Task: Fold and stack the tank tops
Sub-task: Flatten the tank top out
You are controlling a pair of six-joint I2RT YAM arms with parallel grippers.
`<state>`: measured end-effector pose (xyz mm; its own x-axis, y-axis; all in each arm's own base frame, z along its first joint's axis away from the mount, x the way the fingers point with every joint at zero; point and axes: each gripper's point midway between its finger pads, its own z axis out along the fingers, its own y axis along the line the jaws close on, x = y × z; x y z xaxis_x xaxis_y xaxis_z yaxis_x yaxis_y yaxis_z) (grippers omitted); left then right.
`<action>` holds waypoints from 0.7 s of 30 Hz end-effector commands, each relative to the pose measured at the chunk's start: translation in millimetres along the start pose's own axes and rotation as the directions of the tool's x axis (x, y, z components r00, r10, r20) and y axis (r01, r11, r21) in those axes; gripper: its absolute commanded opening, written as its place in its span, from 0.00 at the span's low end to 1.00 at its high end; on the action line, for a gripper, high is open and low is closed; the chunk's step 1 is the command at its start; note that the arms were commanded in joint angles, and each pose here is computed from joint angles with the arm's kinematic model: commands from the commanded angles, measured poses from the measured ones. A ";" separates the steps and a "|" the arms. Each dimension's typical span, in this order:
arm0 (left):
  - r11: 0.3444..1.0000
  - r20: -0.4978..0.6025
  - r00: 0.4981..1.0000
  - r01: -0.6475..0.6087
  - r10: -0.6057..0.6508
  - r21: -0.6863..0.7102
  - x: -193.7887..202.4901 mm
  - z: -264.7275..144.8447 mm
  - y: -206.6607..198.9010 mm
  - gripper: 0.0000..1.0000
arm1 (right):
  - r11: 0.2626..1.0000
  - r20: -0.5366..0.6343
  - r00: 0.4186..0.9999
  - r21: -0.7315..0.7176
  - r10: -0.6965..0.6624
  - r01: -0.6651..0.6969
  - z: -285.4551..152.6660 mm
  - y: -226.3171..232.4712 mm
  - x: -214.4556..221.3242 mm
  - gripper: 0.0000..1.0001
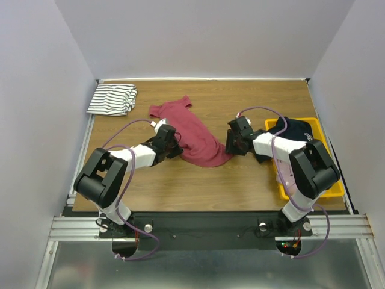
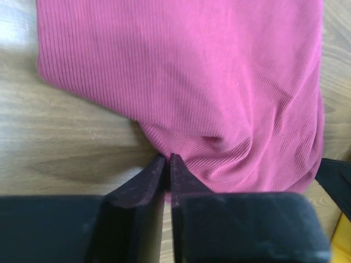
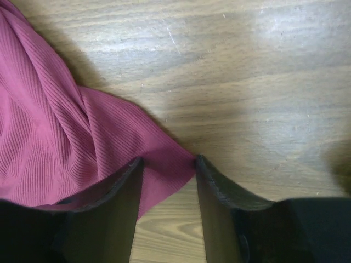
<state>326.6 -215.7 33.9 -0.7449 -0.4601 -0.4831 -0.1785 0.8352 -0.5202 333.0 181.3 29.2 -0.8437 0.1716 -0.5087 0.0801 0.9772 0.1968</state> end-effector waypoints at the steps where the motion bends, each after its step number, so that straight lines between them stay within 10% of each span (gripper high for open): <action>1: 0.999 0.092 0.995 -0.029 0.026 0.036 -32.0 -9.7 -26.6 0.05 | 1.000 0.032 0.999 -0.016 -0.004 0.004 4.3 4.4 -5.3 0.45; 8: 0.994 0.180 0.983 -0.064 0.048 0.086 -68.8 -56.7 -58.0 0.00 | 0.994 0.129 0.991 -0.113 0.026 -0.012 -23.7 32.2 -46.1 0.00; 21: 0.976 0.410 0.910 -0.142 0.061 0.168 -160.0 -178.6 -118.6 0.00 | 0.973 0.520 0.843 -0.229 0.139 -0.019 -182.2 70.3 -203.4 0.00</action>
<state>357.5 -200.1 307.7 -0.4053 -0.5319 -0.7435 0.0734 0.7918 -0.6064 408.3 205.3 266.4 -0.4911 0.3408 -0.8017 -0.0404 0.9104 0.4117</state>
